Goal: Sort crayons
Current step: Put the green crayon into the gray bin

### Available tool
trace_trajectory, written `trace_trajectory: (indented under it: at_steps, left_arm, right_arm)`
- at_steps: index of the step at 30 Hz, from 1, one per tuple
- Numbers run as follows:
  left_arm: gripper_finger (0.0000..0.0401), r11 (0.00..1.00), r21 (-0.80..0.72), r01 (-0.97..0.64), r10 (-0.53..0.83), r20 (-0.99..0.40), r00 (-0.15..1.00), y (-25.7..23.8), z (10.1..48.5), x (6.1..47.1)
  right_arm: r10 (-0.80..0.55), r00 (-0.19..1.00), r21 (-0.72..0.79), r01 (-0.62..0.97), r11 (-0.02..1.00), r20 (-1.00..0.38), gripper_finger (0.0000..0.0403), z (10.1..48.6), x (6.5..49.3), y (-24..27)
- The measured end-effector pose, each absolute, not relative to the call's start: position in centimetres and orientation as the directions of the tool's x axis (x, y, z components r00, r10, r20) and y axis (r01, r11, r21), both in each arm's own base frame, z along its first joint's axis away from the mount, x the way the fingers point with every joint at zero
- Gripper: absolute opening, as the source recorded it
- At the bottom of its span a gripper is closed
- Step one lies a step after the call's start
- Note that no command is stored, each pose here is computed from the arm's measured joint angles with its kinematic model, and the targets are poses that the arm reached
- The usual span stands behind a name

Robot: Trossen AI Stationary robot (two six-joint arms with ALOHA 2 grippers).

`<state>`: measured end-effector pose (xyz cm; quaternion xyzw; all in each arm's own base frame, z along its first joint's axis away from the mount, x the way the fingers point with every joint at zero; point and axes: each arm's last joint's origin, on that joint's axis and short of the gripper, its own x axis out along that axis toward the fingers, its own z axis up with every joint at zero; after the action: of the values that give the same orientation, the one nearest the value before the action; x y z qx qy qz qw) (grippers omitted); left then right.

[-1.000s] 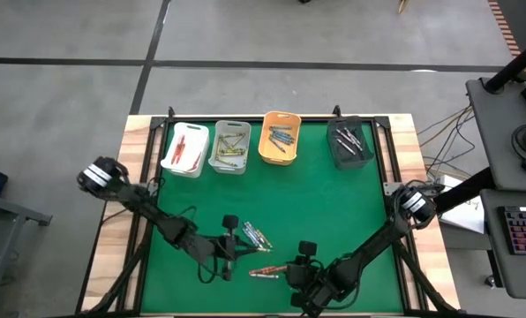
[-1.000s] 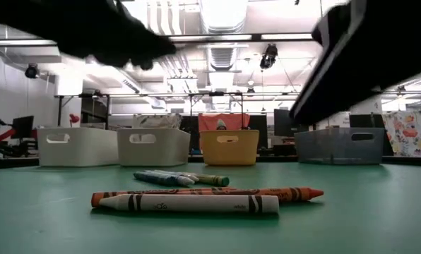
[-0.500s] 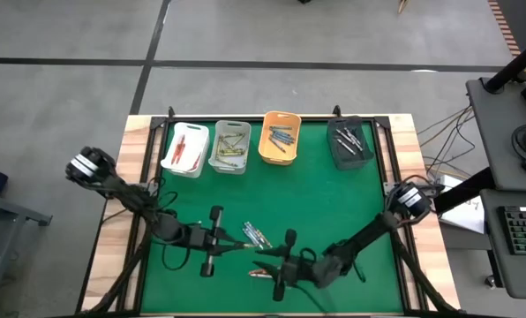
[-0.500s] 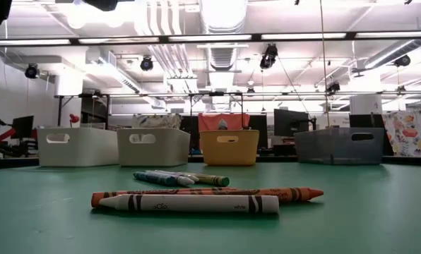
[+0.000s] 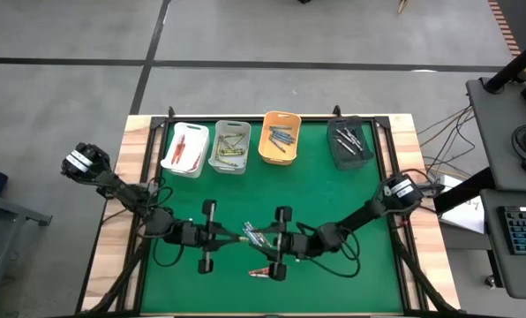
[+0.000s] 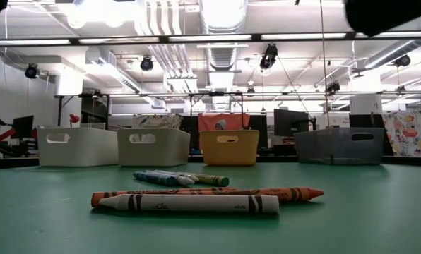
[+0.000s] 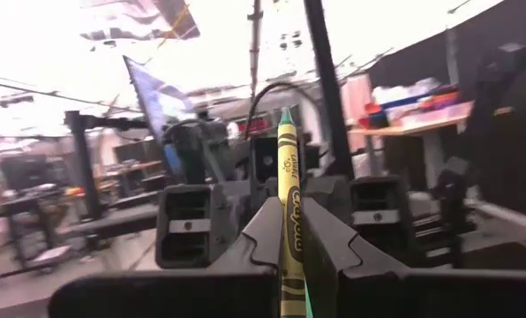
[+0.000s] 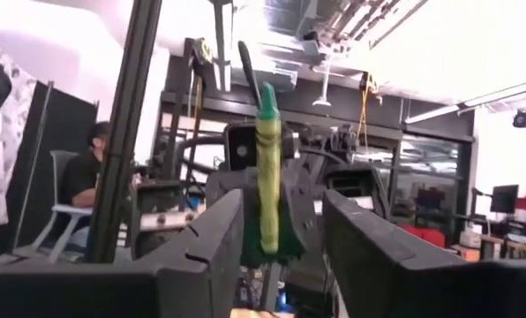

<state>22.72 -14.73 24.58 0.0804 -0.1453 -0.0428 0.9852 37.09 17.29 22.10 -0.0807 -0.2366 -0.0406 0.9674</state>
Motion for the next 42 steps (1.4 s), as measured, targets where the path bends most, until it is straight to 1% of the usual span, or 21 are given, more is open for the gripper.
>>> trace_trajectory:
  at_steps: [4, 7, 11, 15, 19, 22, 27, 28, 31, 34, 37, 42]
  left_arm:
    - [0.0000, 0.981, 0.193, -0.011, -0.042, 0.270, 0.962, -14.5, 24.6, 22.7]
    - [0.0000, 0.977, 0.208, -0.043, -0.015, 0.272, 0.962, -14.4, 24.7, 22.7]
    - [0.0000, 0.970, 0.221, -0.103, 0.043, 0.262, 0.964, -14.2, 24.7, 22.7]
    - [0.0000, 0.967, 0.224, -0.119, 0.058, 0.260, 0.964, -14.1, 24.7, 22.8]
    - [0.0000, 0.962, 0.243, -0.125, 0.060, 0.261, 0.964, -14.1, 24.7, 22.8]
    - [0.0008, 0.959, 0.247, -0.137, 0.071, 0.259, 0.963, -14.0, 24.7, 22.8]
    - [0.0053, 0.957, 0.243, -0.157, 0.094, 0.254, 0.963, -14.0, 24.7, 22.8]
    - [0.0065, 0.957, 0.241, -0.162, 0.098, 0.255, 0.962, -13.9, 24.8, 22.7]
    - [0.0101, 0.944, 0.249, -0.218, 0.154, 0.252, 0.955, -13.6, 25.2, 22.4]
    - [0.0133, 0.923, 0.240, -0.301, 0.240, 0.252, 0.937, -13.1, 26.1, 21.9]
    - [0.0155, 0.890, 0.242, -0.387, 0.331, 0.240, 0.912, -12.3, 27.0, 21.1]
    - [0.0169, 0.824, 0.251, -0.507, 0.467, 0.204, 0.860, -11.0, 28.7, 19.6]
  right_arm:
    - [-0.024, 0.867, -0.135, 0.106, 0.985, 0.498, 0.0168, 23.0, 37.9, 16.5]
    - [-0.029, 0.857, -0.139, 0.117, 0.983, 0.515, 0.0181, 23.6, 38.4, 16.1]
    - [-0.043, 0.856, -0.171, 0.152, 0.974, 0.516, 0.0183, 23.9, 38.8, 15.6]
    - [-0.056, 0.856, -0.183, 0.173, 0.968, 0.513, 0.0173, 24.1, 39.3, 15.0]
    - [-0.074, 0.855, -0.170, 0.185, 0.968, 0.513, 0.0148, 24.1, 39.6, 14.2]
    - [-0.079, 0.855, -0.170, 0.191, 0.967, 0.513, 0.0110, 24.1, 39.7, 13.9]
    - [-0.078, 0.867, -0.185, 0.191, 0.964, 0.492, 0.0027, 24.0, 39.8, 13.7]
    - [-0.083, 0.871, -0.188, 0.196, 0.962, 0.485, 0.0020, 24.0, 39.9, 13.7]
    - [-0.094, 0.883, -0.202, 0.207, 0.957, 0.460, 0.0019, 24.7, 39.9, 13.2]
    - [-0.132, 0.912, -0.200, 0.223, 0.954, 0.388, 0.0018, 26.2, 40.1, 12.1]
    - [-0.171, 0.949, -0.203, 0.228, 0.952, 0.263, 0.0017, 27.8, 40.8, 10.2]
    - [-0.273, 0.962, -0.233, 0.272, 0.934, 0.030, 0.0016, 29.0, 42.4, 5.7]
